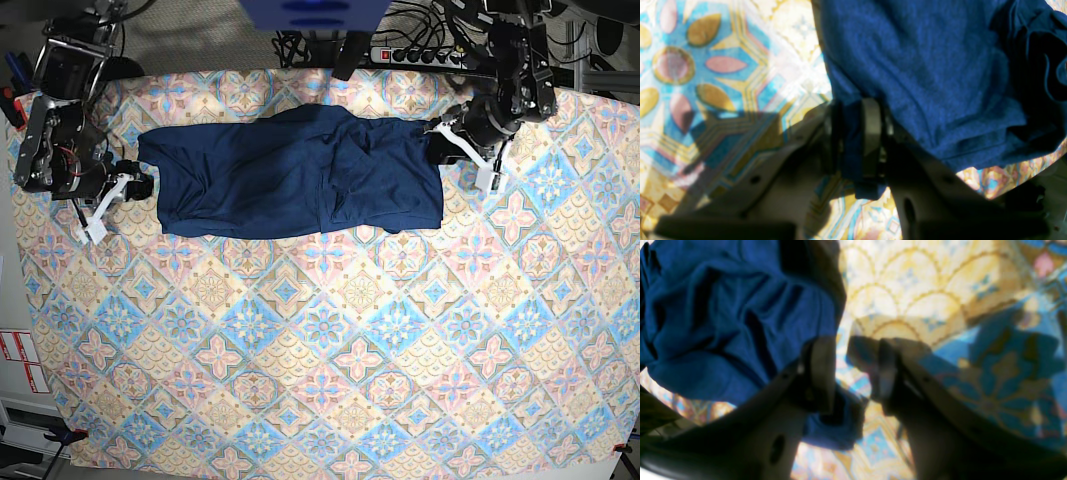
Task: Fold the T-shirt properly
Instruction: 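Regrasp the shirt's end with the right gripper, then fold the shirt toward the left gripper with both grippers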
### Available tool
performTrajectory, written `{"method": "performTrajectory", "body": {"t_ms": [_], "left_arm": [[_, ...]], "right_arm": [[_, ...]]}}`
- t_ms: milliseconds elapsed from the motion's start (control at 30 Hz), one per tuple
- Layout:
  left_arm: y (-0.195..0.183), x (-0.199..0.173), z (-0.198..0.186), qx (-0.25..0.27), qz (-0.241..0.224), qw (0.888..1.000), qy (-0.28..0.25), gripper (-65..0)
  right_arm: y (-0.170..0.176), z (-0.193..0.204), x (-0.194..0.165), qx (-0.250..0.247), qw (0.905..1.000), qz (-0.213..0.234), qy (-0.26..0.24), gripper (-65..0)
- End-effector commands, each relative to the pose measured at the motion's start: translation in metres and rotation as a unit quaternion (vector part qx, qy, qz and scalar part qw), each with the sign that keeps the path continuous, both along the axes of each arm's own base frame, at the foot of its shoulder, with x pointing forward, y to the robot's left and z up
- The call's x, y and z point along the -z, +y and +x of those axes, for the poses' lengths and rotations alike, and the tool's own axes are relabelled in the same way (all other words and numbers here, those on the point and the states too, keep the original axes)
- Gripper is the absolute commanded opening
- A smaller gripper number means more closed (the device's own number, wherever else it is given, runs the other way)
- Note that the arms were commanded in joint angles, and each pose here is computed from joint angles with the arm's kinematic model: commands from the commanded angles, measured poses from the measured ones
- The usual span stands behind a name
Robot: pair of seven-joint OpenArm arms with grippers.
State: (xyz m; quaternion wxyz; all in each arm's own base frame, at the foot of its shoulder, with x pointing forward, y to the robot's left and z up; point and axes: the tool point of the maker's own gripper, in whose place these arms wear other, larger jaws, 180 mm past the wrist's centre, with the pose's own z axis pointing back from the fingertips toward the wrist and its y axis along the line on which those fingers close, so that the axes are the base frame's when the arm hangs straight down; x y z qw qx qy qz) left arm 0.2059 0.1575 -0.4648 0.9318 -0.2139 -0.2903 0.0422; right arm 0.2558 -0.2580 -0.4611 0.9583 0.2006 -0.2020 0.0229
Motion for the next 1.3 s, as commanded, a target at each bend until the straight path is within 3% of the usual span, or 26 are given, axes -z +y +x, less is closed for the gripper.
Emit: {"method": "performTrajectory", "body": {"t_ms": [0, 267, 500, 967, 1067, 1267], "left_arm": [[0.005, -0.006, 0.006, 0.0, 0.005, 1.0, -0.012, -54.1], [0.005, -0.006, 0.006, 0.0, 0.005, 1.0, -0.012, -54.1], [0.005, -0.006, 0.006, 0.0, 0.005, 1.0, -0.012, -54.1], [0.005, -0.006, 0.006, 0.0, 0.005, 1.0, -0.012, -54.1], [0.005, -0.006, 0.006, 0.0, 0.005, 1.0, -0.012, -54.1], [0.005, -0.006, 0.006, 0.0, 0.005, 1.0, -0.012, -54.1]], "right_arm": [[-0.003, 0.014, -0.01, -0.004, 0.9997, -0.002, -0.024, -43.9], [0.022, 0.011, 0.0, -0.042, 0.999, 0.005, -0.013, -43.6], [0.027, 0.011, 0.001, -0.044, 0.9989, 0.009, -0.013, -32.5], [0.058, -0.003, 0.013, -0.05, 0.9979, 0.04, 0.002, -32.5], [0.073, -0.01, 0.017, -0.072, 0.9961, 0.046, 0.019, -32.5], [0.108, -0.002, 0.0, -0.117, 0.9902, 0.076, -0.009, -32.5]]}}
